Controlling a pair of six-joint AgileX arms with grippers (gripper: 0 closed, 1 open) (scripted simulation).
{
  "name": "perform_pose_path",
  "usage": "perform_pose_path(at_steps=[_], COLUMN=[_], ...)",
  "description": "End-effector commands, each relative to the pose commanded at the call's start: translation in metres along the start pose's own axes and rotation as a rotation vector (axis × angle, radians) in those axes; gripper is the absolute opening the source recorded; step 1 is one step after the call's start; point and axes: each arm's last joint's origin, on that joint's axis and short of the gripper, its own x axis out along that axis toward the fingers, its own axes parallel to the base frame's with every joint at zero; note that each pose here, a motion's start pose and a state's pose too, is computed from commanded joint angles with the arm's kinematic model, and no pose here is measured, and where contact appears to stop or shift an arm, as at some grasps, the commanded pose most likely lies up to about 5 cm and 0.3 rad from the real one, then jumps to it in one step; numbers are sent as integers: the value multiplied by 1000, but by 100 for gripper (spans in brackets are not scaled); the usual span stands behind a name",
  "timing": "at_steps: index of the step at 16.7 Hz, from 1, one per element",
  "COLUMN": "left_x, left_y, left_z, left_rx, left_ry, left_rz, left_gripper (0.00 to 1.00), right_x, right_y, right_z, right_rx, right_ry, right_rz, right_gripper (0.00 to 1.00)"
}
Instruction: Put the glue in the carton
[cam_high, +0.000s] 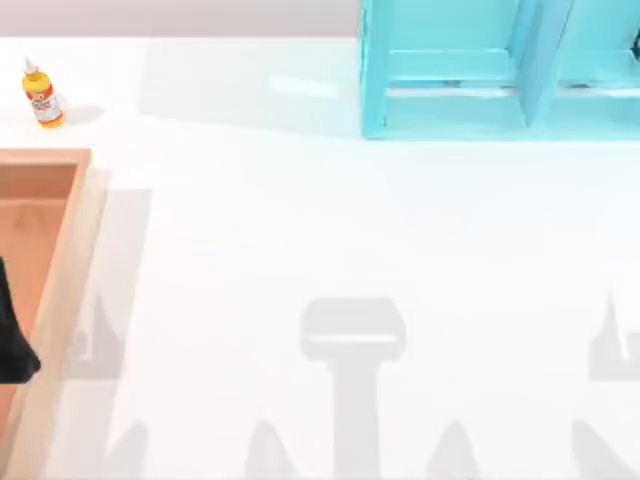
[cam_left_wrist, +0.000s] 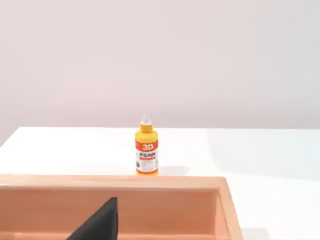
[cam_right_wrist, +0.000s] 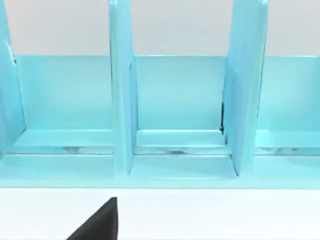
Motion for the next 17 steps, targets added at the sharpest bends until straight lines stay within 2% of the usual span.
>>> perform_pose_path(at_steps=[4,10,14,17], left_x=[1,24,78,138], left_y=[0,3,9,17], left_z=[5,52,82,86], left_rx=[1,9,13,12], left_ry=[0,49,136,214], left_rz=[-1,-5,-8,-11], left_gripper=[100,100,100,100], right_x=[0,0,0,0], right_y=[0,0,0,0], right_z=[0,0,0,0], right_rx=[0,0,0,0], right_ry=[0,0,0,0], right_rz=[0,0,0,0], right_gripper=[100,100,100,100])
